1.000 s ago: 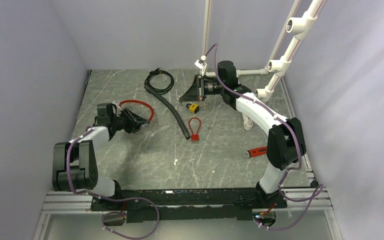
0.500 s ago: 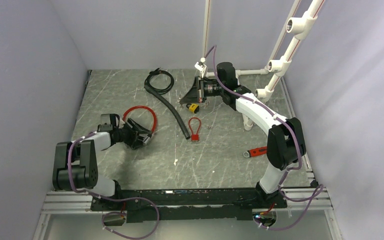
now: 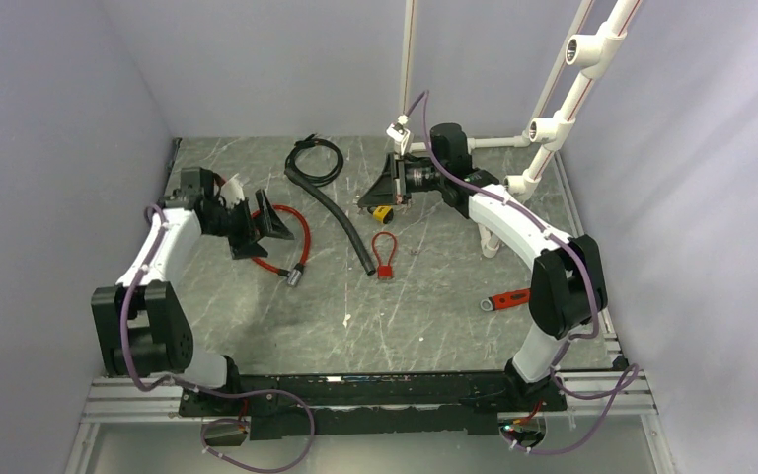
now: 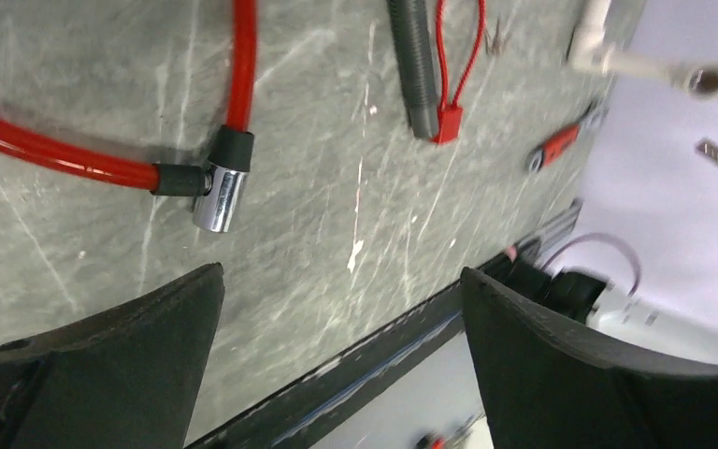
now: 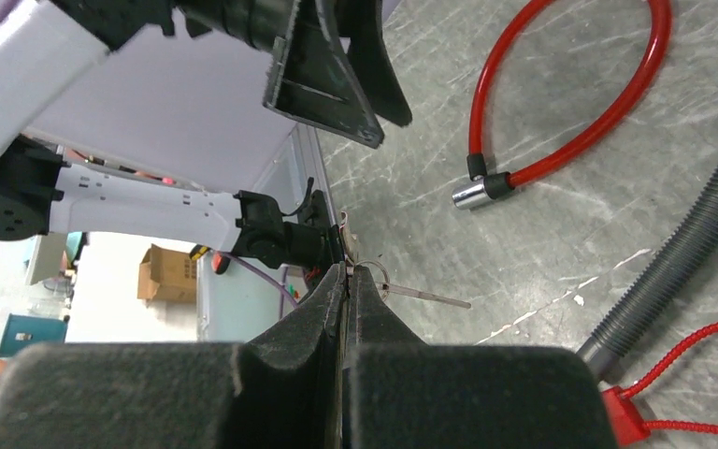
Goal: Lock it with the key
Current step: Place the lock at the center of the board, then move the lock to the center of the board.
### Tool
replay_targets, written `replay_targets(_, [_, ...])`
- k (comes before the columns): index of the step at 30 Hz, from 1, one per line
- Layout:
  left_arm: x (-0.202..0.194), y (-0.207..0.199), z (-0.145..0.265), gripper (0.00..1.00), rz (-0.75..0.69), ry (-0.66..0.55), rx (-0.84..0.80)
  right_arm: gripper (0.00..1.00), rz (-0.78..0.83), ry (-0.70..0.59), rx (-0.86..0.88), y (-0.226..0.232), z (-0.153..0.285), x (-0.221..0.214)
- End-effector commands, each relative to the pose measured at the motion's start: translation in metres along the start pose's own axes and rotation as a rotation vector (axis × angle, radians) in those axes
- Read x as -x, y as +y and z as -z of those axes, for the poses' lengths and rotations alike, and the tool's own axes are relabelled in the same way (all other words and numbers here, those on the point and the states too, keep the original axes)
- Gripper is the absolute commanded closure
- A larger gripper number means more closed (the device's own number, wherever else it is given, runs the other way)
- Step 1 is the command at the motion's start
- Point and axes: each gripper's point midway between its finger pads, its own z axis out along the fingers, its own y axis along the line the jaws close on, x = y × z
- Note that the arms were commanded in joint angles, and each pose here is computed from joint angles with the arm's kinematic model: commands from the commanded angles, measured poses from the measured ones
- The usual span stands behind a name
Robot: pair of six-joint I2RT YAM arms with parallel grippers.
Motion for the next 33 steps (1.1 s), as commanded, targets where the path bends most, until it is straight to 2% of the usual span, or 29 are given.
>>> replay_targets(1, [-0.032, 0.004, 0.02, 0.01, -0.322, 0.263, -0.044, 1.0, 0.081, -0.039, 0.009, 0.021, 0.015, 0.01])
replay_targets(3, [-0.018, 0.006, 0.02, 0.06, -0.468, 0.29, -0.061, 1.0, 0.084, -0.043, 0.005, 0.022, 0.018, 0.01])
replay_targets(5, [0.015, 0.009, 0.016, 0.11, -0.671, 0.231, -0.034, 1.0, 0.093, -0.045, -0.003, 0.023, 0.021, 0.011])
replay_targets(7, [0.038, 0.02, 0.004, 0.23, -0.936, 0.224, -0.027, 1.0, 0.103, -0.049, -0.013, 0.023, 0.024, 0.012])
replay_targets(9, [0.056, 0.032, -0.009, 0.36, -1.137, 0.223, 0.024, 1.0, 0.114, -0.056, -0.026, 0.024, 0.029, 0.014])
replay_targets(11, [0.061, 0.045, -0.024, 0.45, -1.316, 0.254, 0.055, 1.0, 0.123, -0.064, -0.034, 0.027, 0.035, 0.016])
replay_targets(14, [0.045, 0.064, -0.045, 0.5, -1.5, 0.345, 0.049, 1.0, 0.149, -0.071, -0.055, 0.031, 0.044, 0.016])
replay_targets(18, [0.017, 0.089, -0.064, 0.51, -1.617, 0.452, 0.018, 1.0, 0.162, -0.075, -0.084, 0.033, 0.057, 0.013])
replay_targets(23, [-0.021, 0.092, -0.071, 0.53, -1.711, 0.564, -0.049, 1.0, 0.169, -0.087, -0.112, 0.035, 0.072, 0.009])
replay_targets(26, [-0.048, 0.08, -0.069, 0.53, -1.762, 0.586, -0.105, 1.0, 0.177, -0.096, -0.124, 0.038, 0.079, 0.006])
replay_targets(29, [-0.083, 0.056, -0.059, 0.54, -1.744, 0.614, -0.238, 1.0, 0.182, -0.105, -0.133, 0.04, 0.085, 0.004])
replay_targets(33, [-0.124, 0.04, -0.058, 0.62, -1.716, 0.689, -0.334, 1.0, 0.19, -0.116, -0.15, 0.04, 0.093, 0.003])
